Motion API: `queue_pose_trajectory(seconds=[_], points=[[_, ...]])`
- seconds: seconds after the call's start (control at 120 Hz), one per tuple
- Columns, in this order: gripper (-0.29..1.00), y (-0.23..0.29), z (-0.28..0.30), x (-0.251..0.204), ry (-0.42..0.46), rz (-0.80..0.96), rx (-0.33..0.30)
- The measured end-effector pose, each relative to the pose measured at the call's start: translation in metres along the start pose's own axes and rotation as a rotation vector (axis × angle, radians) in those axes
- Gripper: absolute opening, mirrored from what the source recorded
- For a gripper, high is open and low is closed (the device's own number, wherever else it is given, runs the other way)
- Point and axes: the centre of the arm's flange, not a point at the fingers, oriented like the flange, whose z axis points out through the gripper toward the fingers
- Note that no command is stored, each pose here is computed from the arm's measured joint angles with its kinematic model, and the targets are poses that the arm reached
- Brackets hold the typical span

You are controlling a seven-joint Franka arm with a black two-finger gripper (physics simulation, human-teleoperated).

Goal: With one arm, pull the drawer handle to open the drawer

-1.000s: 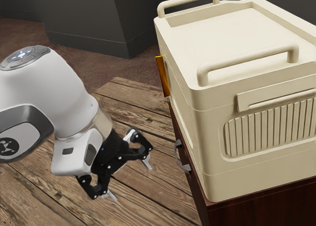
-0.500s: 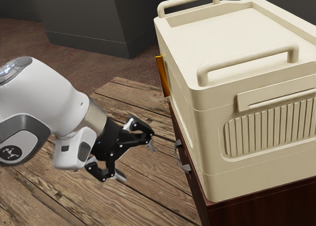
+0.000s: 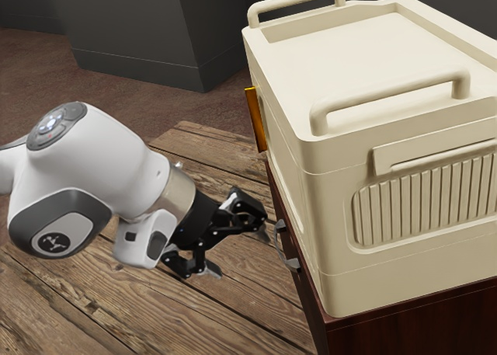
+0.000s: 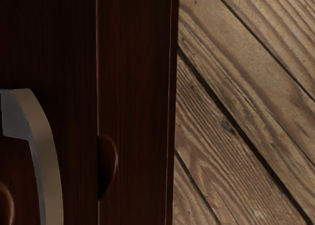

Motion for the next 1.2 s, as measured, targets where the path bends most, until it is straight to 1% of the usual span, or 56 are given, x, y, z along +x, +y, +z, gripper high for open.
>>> queue_pose_trajectory(seconds=[0.167, 0.367, 0.583, 0.85, 0.933, 1.042, 1.175, 1.192, 1.2], points=[[0.70, -0.004, 0.001, 0.006, 0.008, 0.024, 0.016], [0.71, -0.001, 0.020, -0.005, 0.028, 0.016, 0.015], [0.70, -0.008, 0.026, -0.016, 0.033, 0.015, 0.042], [0.71, -0.005, 0.037, -0.023, 0.039, 0.008, 0.043], [0.73, -0.003, 0.040, -0.024, 0.038, 0.009, 0.037], [0.80, -0.002, 0.041, -0.024, 0.031, 0.016, 0.034], [0.85, -0.001, 0.043, -0.023, 0.021, 0.027, 0.026], [0.88, -0.001, 0.044, -0.022, 0.023, 0.026, 0.025], [0.86, -0.001, 0.044, -0.022, 0.024, 0.025, 0.024]])
